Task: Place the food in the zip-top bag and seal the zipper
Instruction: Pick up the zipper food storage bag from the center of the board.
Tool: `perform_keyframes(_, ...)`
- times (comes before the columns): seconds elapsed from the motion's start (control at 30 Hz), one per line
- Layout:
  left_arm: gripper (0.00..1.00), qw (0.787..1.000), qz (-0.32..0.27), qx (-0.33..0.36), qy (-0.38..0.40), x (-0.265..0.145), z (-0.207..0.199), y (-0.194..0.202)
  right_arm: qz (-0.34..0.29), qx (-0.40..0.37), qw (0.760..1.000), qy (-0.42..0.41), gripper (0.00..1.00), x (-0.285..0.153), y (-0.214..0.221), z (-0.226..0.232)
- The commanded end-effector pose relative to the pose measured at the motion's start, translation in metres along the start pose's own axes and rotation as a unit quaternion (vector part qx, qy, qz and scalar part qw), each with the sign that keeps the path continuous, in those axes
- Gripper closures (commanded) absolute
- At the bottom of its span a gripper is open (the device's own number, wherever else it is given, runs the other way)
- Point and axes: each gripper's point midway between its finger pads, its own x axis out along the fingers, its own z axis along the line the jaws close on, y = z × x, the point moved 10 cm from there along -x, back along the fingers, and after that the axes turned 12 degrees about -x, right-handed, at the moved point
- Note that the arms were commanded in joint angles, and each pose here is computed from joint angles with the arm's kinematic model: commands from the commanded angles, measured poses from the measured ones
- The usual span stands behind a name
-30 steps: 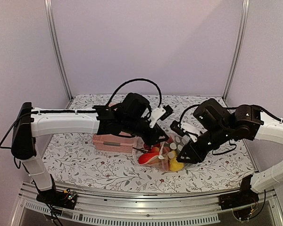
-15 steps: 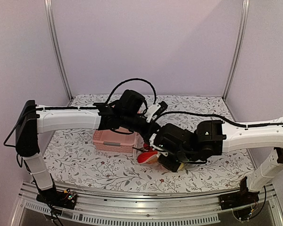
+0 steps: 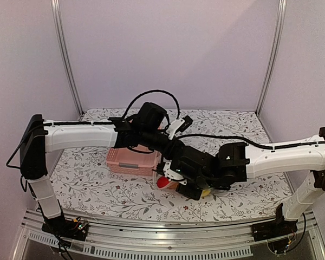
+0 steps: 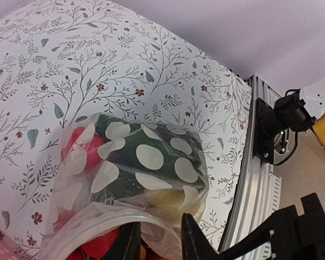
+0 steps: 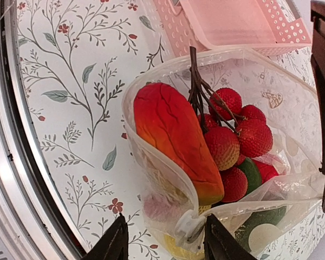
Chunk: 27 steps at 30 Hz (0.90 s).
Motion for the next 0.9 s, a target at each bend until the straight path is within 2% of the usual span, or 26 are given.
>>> perform_keyframes(0.0,0.75,1.0,-0.012,-0.002,0.0,-0.003,0.005,-0.01,0.031,-0.008,0.998,0.048,0.6,0.012,-0.002,-0.002)
perform_keyframes(0.23,0.75,1.0,-0.007,-0.001,-0.001,-0.007,0.009,-0.01,0.044,0.018,0.994,0.1,0.83,0.009,-0.003,-0.012)
perform_keyframes(0.4,0.72,1.0,-0.008,0.001,-0.008,-0.014,0.006,-0.016,0.013,0.035,0.995,0.097,1.0,-0.009,-0.009,-0.019)
perform_keyframes(0.67,0.52,0.998,-0.03,0.038,-0.038,-0.07,-0.019,-0.03,-0.067,0.057,0.994,0.062,1.0,-0.061,-0.006,-0.032)
perform_keyframes(0.87,0.44,0.996,-0.045,0.061,-0.038,-0.114,-0.03,-0.005,-0.085,0.072,0.992,0.055,1.0,-0.08,0.007,-0.034)
